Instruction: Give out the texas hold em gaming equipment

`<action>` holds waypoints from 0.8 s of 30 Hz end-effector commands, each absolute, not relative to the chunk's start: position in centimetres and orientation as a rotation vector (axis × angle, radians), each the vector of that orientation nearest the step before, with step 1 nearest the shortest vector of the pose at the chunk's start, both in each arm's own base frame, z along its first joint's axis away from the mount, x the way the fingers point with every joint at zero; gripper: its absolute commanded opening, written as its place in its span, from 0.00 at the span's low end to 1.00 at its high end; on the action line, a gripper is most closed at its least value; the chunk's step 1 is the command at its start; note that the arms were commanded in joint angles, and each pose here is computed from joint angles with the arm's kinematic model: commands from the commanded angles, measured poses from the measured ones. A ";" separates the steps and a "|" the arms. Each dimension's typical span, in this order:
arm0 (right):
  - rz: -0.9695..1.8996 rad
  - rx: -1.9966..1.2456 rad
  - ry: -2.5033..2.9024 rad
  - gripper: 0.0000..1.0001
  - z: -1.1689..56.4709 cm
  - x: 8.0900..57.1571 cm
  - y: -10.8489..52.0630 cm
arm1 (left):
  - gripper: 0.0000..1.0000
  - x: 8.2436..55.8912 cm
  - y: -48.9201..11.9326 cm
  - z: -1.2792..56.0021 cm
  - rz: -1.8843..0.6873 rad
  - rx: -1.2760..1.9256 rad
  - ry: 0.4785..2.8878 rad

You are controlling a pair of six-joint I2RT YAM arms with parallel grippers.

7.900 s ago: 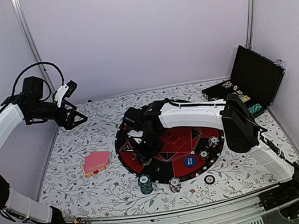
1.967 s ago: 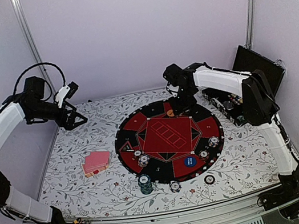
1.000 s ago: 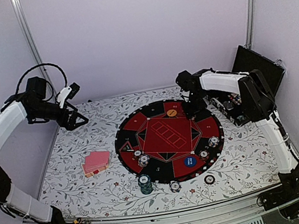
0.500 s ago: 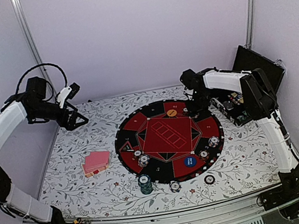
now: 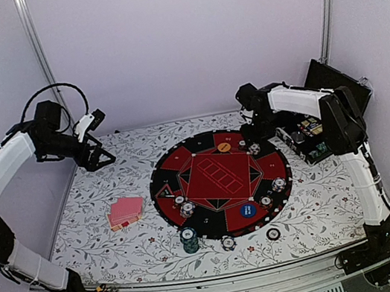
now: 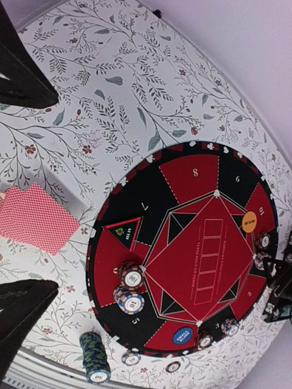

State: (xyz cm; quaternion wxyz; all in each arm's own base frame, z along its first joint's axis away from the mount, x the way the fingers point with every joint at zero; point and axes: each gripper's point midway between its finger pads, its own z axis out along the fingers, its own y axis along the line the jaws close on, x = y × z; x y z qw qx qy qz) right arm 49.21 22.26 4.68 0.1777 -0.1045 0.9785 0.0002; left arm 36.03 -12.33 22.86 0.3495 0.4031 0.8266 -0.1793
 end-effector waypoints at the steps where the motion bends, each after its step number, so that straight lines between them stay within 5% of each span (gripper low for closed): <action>1: 0.046 -0.240 2.636 0.64 12.3 50.1 22.1 | 1.00 34.8 -13.7 23.0 -0.508 1.107 2.118; 10: 0.175 -0.307 2.560 0.67 18.5 44.8 26.2 | 1.00 34.0 -15.1 22.7 -0.570 1.146 2.110; 17: 0.408 -0.660 2.478 0.85 21.6 33.9 38.3 | 1.00 33.3 -15.8 21.8 -0.605 1.169 2.128; 24: 0.495 -0.998 2.482 0.90 19.4 23.2 46.2 | 1.00 33.2 -15.4 21.5 -0.581 1.152 2.151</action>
